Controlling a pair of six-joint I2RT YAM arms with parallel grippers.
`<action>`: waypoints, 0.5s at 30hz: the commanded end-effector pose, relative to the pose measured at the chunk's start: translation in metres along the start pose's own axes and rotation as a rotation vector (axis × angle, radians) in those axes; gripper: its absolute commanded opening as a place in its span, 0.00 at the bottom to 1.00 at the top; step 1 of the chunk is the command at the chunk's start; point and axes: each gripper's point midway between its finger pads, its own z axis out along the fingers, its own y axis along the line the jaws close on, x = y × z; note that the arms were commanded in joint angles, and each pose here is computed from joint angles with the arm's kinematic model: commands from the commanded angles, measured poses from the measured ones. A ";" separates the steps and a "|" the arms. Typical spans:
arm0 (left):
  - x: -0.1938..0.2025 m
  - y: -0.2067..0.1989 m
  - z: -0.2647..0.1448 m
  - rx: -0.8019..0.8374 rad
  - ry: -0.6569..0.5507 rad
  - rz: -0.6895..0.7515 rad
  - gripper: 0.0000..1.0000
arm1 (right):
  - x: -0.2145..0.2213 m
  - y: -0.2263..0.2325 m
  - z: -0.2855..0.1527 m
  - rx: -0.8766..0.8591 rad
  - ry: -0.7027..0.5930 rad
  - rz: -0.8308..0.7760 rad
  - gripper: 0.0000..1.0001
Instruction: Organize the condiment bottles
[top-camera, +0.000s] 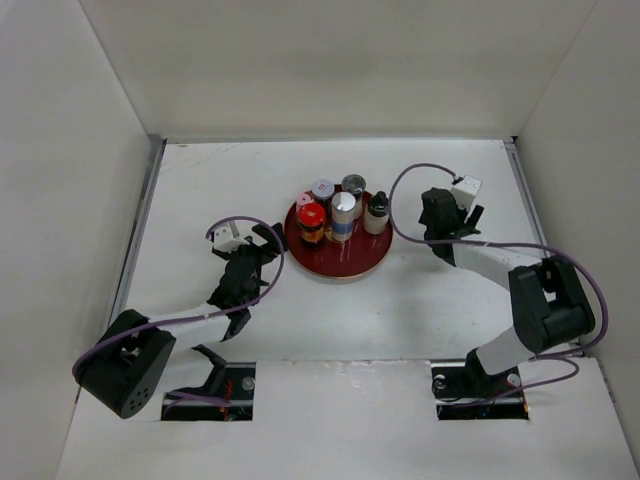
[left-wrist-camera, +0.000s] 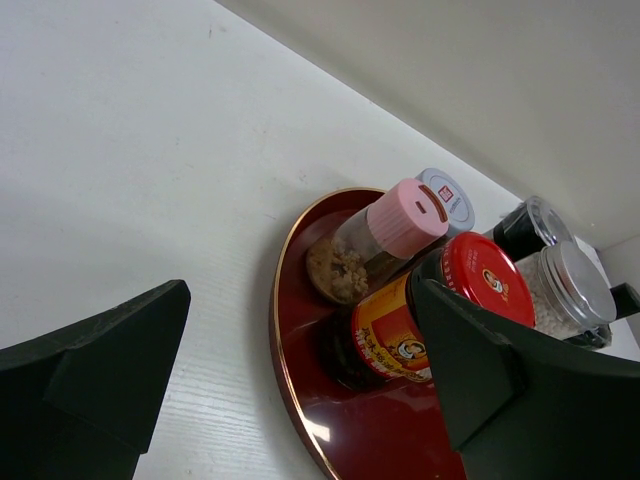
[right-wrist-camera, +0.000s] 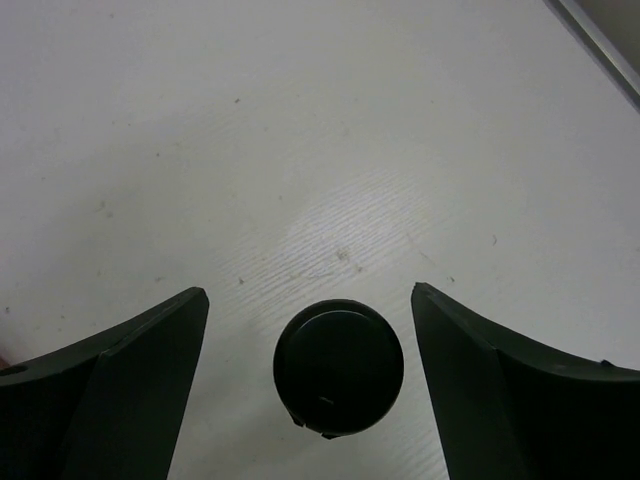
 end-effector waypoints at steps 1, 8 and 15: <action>-0.014 -0.018 0.003 0.044 -0.038 -0.046 0.98 | -0.007 0.005 0.005 -0.004 -0.010 0.056 0.86; -0.017 -0.014 0.003 0.031 -0.050 -0.049 0.96 | -0.018 0.014 -0.005 -0.042 -0.049 0.072 0.41; -0.025 -0.003 0.002 -0.012 -0.082 -0.053 1.00 | -0.028 0.057 -0.087 -0.290 -0.116 0.053 0.38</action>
